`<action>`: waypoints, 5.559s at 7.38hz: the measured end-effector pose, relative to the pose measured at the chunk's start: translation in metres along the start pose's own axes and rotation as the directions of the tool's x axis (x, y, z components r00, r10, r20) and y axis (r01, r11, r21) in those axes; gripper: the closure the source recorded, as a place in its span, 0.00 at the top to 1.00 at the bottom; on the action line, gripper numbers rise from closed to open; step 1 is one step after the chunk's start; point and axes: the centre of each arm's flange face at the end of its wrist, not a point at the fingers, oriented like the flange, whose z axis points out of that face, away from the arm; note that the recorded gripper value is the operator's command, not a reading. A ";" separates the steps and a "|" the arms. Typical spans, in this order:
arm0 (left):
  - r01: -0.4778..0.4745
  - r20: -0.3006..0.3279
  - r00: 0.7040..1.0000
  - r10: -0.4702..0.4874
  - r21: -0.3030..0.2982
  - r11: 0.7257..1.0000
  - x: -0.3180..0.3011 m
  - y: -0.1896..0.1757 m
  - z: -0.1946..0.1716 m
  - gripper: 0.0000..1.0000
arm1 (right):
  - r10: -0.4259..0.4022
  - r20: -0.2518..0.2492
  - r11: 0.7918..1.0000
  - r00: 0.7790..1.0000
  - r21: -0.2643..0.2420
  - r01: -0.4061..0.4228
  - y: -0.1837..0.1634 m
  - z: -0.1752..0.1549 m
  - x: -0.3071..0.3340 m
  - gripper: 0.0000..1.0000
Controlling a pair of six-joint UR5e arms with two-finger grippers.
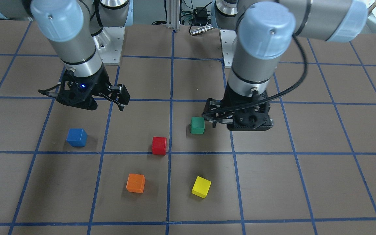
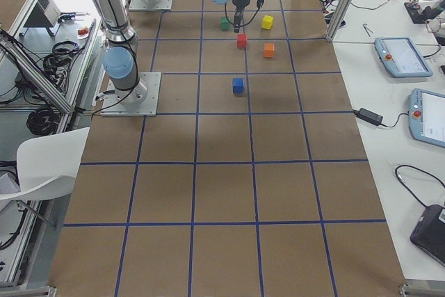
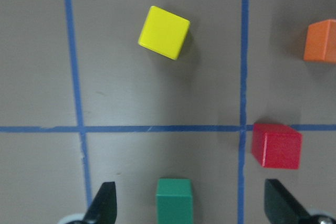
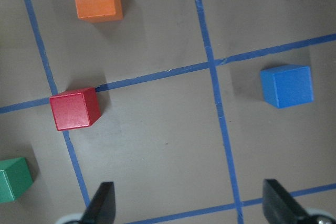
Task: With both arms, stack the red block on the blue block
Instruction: 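Raise the left arm away while the right gripper moves over the red cube, then lower the right gripper and close it on the red cube, then carry the red cube with the right gripper over the blue cube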
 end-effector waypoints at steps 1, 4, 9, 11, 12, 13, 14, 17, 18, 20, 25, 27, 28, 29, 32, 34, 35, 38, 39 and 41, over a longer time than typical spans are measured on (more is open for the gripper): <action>-0.008 0.002 1.000 0.008 -0.009 1.000 -0.032 0.005 -0.018 1.00 | 0.008 0.001 1.000 1.000 0.014 -0.008 0.004 0.031 -0.029 1.00; 0.041 0.000 0.999 -0.041 -0.011 0.999 -0.072 0.021 -0.037 1.00 | 0.041 0.019 0.998 0.999 0.044 -0.042 0.015 0.104 -0.101 1.00; 0.096 -0.005 0.995 -0.096 0.008 0.995 -0.051 0.029 -0.010 1.00 | 0.062 0.016 0.998 0.998 0.031 -0.063 0.016 0.142 -0.119 1.00; 0.095 -0.008 0.995 -0.095 0.012 0.995 -0.047 0.038 -0.006 1.00 | 0.082 0.013 0.996 0.997 0.026 -0.083 0.017 0.144 -0.118 1.00; 0.094 -0.007 0.996 -0.094 0.014 0.995 -0.047 0.040 -0.006 1.00 | 0.084 0.009 0.996 0.996 0.021 -0.084 0.018 0.147 -0.117 1.00; 0.089 -0.006 0.996 -0.089 0.013 0.996 -0.047 0.040 -0.005 1.00 | 0.084 0.003 0.996 0.996 0.015 -0.084 0.020 0.151 -0.116 1.00; 0.083 -0.005 0.997 -0.083 0.010 0.996 -0.046 0.040 -0.004 1.00 | 0.084 0.002 0.996 0.996 0.010 -0.084 0.022 0.154 -0.115 1.00; 0.077 -0.003 0.997 -0.077 -0.004 0.997 -0.046 0.039 0.003 1.00 | 0.069 0.033 0.997 0.997 0.041 -0.070 0.013 0.171 -0.121 1.00; 0.076 -0.002 0.997 -0.076 -0.008 0.997 -0.046 0.038 0.005 1.00 | 0.053 0.040 0.997 0.998 0.050 -0.055 0.010 0.177 -0.123 1.00; 0.072 0.000 0.997 -0.072 -0.019 0.997 -0.046 0.041 0.010 1.00 | -0.005 0.037 0.999 0.999 0.053 0.004 0.009 0.182 -0.123 0.40; 0.063 0.000 0.998 -0.063 -0.022 0.998 -0.047 0.044 0.012 1.00 | -0.022 0.009 0.998 1.000 0.065 0.021 0.008 0.177 -0.120 0.00; 0.064 0.000 0.998 -0.064 -0.020 0.998 -0.047 0.044 0.011 1.00 | -0.023 -0.037 0.996 0.999 0.089 0.026 0.006 0.153 -0.106 0.00; 0.064 0.000 0.998 -0.064 -0.017 0.998 -0.047 0.045 0.010 1.00 | -0.039 -0.070 0.995 0.997 0.092 0.045 0.004 0.130 -0.089 0.00; 0.064 0.000 0.998 -0.064 -0.016 0.998 -0.047 0.045 0.009 1.00 | -0.053 -0.090 0.995 0.994 0.081 0.061 -0.002 0.111 -0.066 0.00; 0.055 0.000 0.998 -0.055 -0.016 0.998 -0.047 0.046 0.009 1.00 | -0.056 -0.111 0.998 0.992 0.013 0.058 -0.024 0.081 0.014 0.02; 0.040 0.001 0.999 -0.040 -0.014 0.999 -0.048 0.046 0.008 1.00 | -0.048 -0.116 0.999 0.992 -0.005 0.048 -0.040 0.077 0.052 0.01; 0.038 0.001 0.999 -0.038 -0.013 0.999 -0.048 0.047 0.007 1.00 | -0.048 -0.117 0.999 0.992 -0.013 0.047 -0.045 0.079 0.067 0.00; 0.037 0.001 0.999 -0.037 -0.012 0.999 -0.048 0.047 0.007 1.00 | -0.136 -0.126 0.990 0.983 -0.050 0.131 -0.054 0.094 0.107 0.00; 0.037 0.001 0.999 -0.037 -0.011 0.999 -0.048 0.047 0.007 1.00 | -0.142 -0.125 0.989 0.982 -0.063 0.135 -0.055 0.098 0.119 0.00; 0.037 0.001 0.999 -0.037 -0.011 0.999 -0.048 0.047 0.007 1.00 | -0.135 -0.120 0.989 0.984 -0.082 0.125 -0.054 0.107 0.139 0.00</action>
